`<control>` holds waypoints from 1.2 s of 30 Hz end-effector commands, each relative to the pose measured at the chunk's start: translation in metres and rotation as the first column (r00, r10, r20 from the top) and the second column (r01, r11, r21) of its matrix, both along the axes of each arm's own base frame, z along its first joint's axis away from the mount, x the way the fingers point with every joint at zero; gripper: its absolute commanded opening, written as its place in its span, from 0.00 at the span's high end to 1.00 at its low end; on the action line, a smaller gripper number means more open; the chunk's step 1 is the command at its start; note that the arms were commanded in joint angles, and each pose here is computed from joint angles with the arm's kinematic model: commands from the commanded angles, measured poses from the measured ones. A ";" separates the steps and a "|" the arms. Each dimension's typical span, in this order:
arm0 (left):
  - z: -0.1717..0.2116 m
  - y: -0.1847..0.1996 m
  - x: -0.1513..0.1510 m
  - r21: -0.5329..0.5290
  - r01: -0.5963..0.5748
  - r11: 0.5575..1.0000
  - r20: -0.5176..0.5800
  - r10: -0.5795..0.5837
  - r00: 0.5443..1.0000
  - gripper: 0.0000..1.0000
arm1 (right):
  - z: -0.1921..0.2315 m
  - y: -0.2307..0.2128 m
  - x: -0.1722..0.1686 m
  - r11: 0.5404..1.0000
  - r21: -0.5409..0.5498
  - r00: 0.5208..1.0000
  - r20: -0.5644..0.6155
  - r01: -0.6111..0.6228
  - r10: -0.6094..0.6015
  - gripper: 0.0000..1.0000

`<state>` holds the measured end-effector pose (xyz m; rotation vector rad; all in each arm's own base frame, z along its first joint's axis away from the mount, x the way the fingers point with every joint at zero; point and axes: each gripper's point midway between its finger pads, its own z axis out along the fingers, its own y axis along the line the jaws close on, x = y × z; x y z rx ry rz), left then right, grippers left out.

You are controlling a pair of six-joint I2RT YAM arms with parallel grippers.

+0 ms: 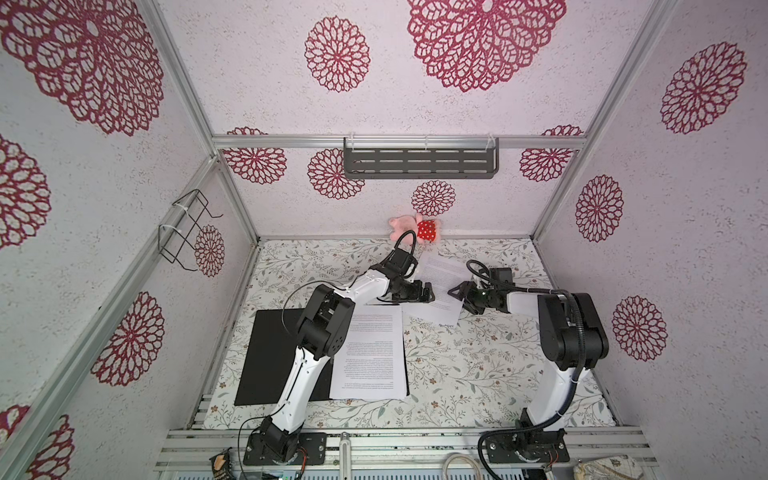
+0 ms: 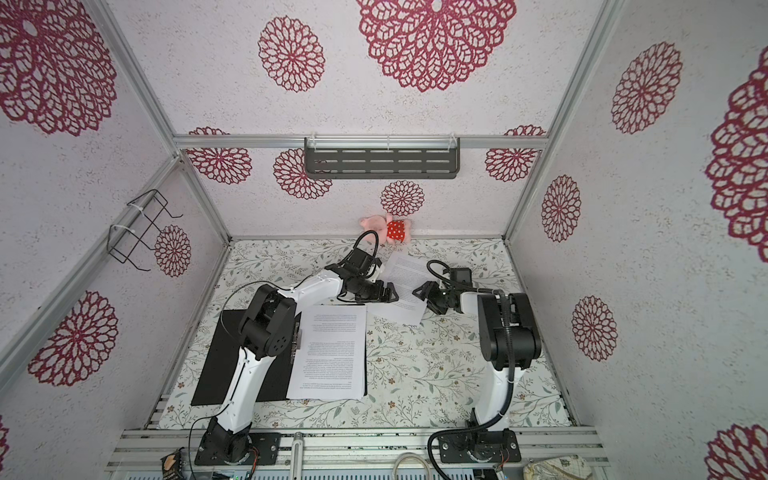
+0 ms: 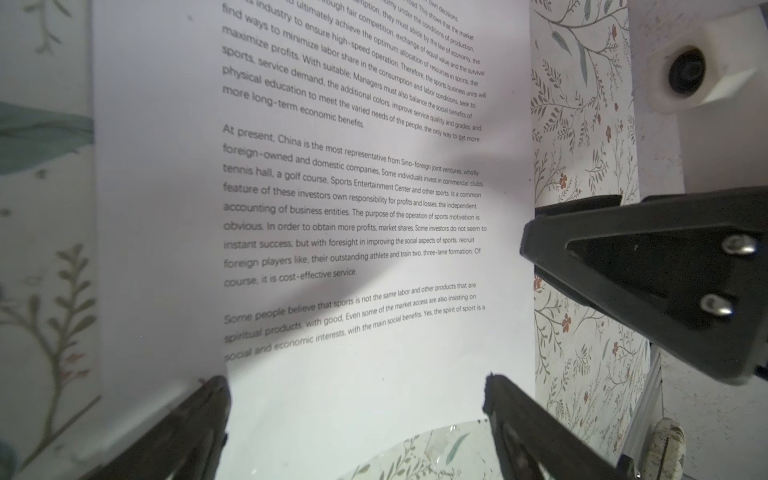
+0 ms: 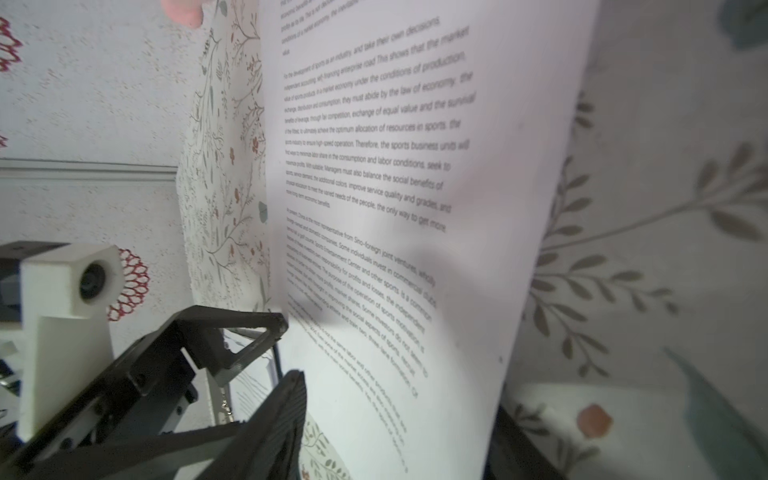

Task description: Put the files into the folder

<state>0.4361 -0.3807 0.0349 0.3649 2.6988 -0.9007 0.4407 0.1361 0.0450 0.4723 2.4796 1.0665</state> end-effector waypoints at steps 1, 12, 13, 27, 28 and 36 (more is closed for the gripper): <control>-0.049 0.018 -0.028 0.074 -0.008 0.997 -0.160 0.020 0.987 0.01 | 0.002 -0.004 0.005 1.000 -0.012 1.000 0.006 0.028 -0.028 0.54; -0.034 0.016 -0.018 0.038 -0.004 0.999 -0.158 0.010 0.987 0.01 | 0.004 -0.009 0.006 0.998 -0.015 0.998 0.008 0.069 -0.069 0.92; -0.031 0.016 -0.016 0.029 -0.005 1.000 -0.157 0.010 0.988 0.01 | 0.005 -0.010 0.006 0.997 -0.017 0.997 0.008 0.072 -0.072 0.96; 0.195 0.049 0.015 -0.435 -0.029 0.900 0.158 0.108 0.982 0.01 | 0.056 -0.020 -0.019 0.994 -0.079 0.993 0.096 0.074 -0.066 1.00; 0.209 0.056 0.009 -0.454 -0.031 0.891 0.179 0.125 0.976 0.01 | 0.060 -0.021 -0.020 0.994 -0.084 0.993 0.102 0.073 -0.064 1.00; 0.201 0.138 -0.032 -0.360 -0.186 0.914 0.196 0.268 0.943 0.01 | 0.091 -0.020 -0.037 0.979 -0.201 0.991 0.136 0.015 0.013 1.00</control>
